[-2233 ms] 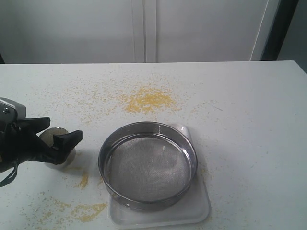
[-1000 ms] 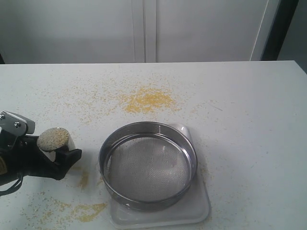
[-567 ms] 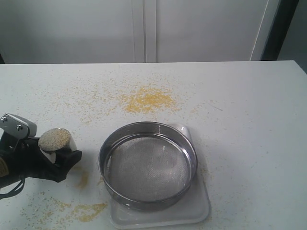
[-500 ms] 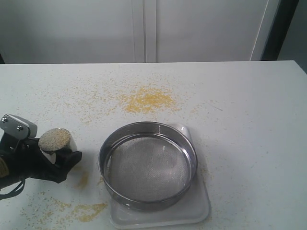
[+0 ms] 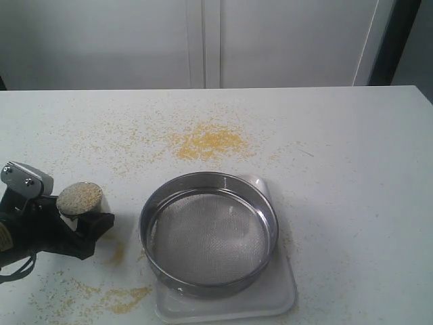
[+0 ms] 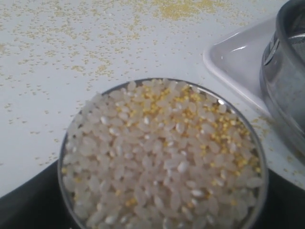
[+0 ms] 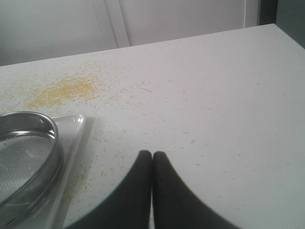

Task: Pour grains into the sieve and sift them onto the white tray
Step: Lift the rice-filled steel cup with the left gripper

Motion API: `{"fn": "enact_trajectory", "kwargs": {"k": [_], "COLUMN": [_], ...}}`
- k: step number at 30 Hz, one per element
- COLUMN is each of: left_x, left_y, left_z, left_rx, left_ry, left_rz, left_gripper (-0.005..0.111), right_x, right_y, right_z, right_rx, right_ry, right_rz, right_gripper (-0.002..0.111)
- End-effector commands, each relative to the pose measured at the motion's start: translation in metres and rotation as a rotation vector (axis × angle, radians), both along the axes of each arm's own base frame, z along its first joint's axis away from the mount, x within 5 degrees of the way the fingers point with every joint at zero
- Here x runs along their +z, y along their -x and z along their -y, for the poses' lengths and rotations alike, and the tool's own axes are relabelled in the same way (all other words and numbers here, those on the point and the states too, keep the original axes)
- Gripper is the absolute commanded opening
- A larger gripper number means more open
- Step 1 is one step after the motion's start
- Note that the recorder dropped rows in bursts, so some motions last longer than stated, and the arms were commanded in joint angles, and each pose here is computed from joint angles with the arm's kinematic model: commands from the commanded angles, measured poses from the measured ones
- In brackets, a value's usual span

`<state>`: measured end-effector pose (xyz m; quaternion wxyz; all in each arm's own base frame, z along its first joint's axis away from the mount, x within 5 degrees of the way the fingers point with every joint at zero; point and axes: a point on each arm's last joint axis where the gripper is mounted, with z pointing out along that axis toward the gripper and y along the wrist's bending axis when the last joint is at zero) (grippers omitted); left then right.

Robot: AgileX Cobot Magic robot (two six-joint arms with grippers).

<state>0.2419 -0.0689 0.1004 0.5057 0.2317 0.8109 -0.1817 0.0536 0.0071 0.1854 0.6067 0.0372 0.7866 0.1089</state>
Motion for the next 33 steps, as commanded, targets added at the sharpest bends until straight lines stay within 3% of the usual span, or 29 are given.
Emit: {"fn": "enact_trajectory", "kwargs": {"k": [1, 2, 5, 16, 33], "left_x": [-0.001, -0.001, -0.001, 0.004, 0.046], "left_y": [0.003, 0.003, 0.004, 0.004, 0.008], "left_z": [0.002, 0.002, 0.003, 0.005, 0.003], "left_rx": [-0.019, -0.023, -0.045, -0.066, -0.011], "left_ry": [-0.008, -0.011, -0.024, -0.001, 0.029], "left_rz": [0.007, 0.009, 0.018, 0.036, 0.085], "left_gripper": [0.017, 0.003, 0.0, 0.0, 0.0], "right_x": [-0.001, -0.001, -0.001, -0.001, -0.001], "right_y": [0.0, 0.0, 0.0, 0.0, 0.0], "right_z": [0.0, 0.0, 0.0, 0.0, 0.0], "right_rx": [0.003, 0.003, 0.003, 0.003, 0.003], "right_ry": [-0.005, -0.005, -0.005, -0.005, -0.005], "right_rz": [0.008, 0.008, 0.008, 0.008, 0.008], "right_gripper": [0.0, 0.0, 0.0, 0.0, 0.0]}}
